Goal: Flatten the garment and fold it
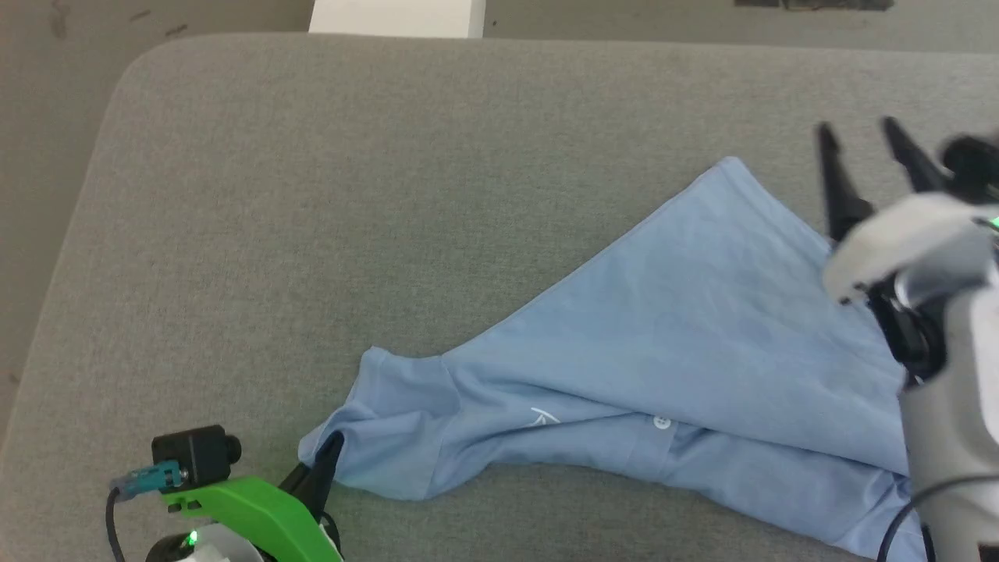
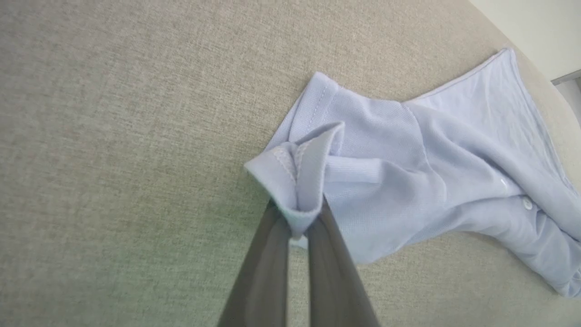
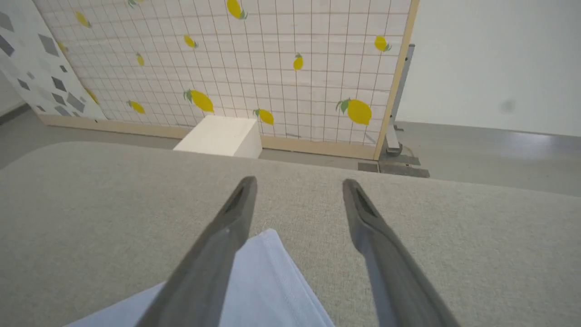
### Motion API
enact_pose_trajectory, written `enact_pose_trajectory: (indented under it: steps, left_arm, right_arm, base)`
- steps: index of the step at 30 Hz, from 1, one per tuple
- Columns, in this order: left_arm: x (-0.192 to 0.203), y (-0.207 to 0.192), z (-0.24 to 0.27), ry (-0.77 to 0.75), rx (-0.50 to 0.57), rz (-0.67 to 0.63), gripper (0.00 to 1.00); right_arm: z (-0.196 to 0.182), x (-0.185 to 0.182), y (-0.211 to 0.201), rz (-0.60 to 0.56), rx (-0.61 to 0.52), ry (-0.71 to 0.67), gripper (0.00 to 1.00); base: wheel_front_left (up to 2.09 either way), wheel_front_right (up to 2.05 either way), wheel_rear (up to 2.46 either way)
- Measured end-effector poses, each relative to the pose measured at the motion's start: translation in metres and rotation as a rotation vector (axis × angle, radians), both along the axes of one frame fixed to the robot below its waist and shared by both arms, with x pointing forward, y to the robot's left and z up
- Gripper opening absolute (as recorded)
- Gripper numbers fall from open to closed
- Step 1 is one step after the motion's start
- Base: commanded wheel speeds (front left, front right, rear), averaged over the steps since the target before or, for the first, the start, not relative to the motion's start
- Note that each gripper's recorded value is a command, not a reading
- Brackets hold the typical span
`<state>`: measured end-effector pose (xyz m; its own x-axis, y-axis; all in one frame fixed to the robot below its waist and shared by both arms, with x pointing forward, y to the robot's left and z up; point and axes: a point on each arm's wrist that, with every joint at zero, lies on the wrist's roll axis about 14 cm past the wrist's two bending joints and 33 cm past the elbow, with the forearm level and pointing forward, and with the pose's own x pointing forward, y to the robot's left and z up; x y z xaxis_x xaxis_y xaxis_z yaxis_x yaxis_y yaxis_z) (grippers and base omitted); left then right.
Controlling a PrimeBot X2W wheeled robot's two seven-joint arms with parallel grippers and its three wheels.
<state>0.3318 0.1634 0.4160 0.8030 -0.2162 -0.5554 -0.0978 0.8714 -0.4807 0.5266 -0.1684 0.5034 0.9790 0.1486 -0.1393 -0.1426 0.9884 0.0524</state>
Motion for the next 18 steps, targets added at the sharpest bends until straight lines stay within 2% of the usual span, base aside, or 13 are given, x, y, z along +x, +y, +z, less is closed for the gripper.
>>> enact_pose_trajectory:
  steps: [4,9,16,17,18]
  left_arm:
    - [0.004,0.003,-0.003,0.004,0.001,0.011,0.0]
    - [0.005,0.007,-0.007,0.015,0.0,0.028,0.0]
    - [0.004,0.01,-0.018,0.04,-0.007,0.058,0.0]
    - [0.003,0.011,-0.02,0.046,-0.007,0.062,0.0]
    - [0.002,0.011,-0.021,0.048,-0.008,0.067,0.0]
  right_arm:
    - [-0.041,0.023,0.028,0.09,-0.068,0.213,1.0]
    - [-0.091,0.032,0.042,0.128,-0.147,0.516,1.0]
    - [-0.13,0.038,0.045,0.126,-0.251,0.777,1.0]
    - [-0.133,0.039,0.045,0.122,-0.258,0.804,0.63]
    - [-0.135,0.04,0.046,0.12,-0.265,0.834,0.44]
  base:
    - [0.0,0.0,0.0]
    - [0.0,0.0,0.0]
    - [0.0,0.0,0.0]
    - [0.0,0.0,0.0]
    - [0.0,0.0,0.0]
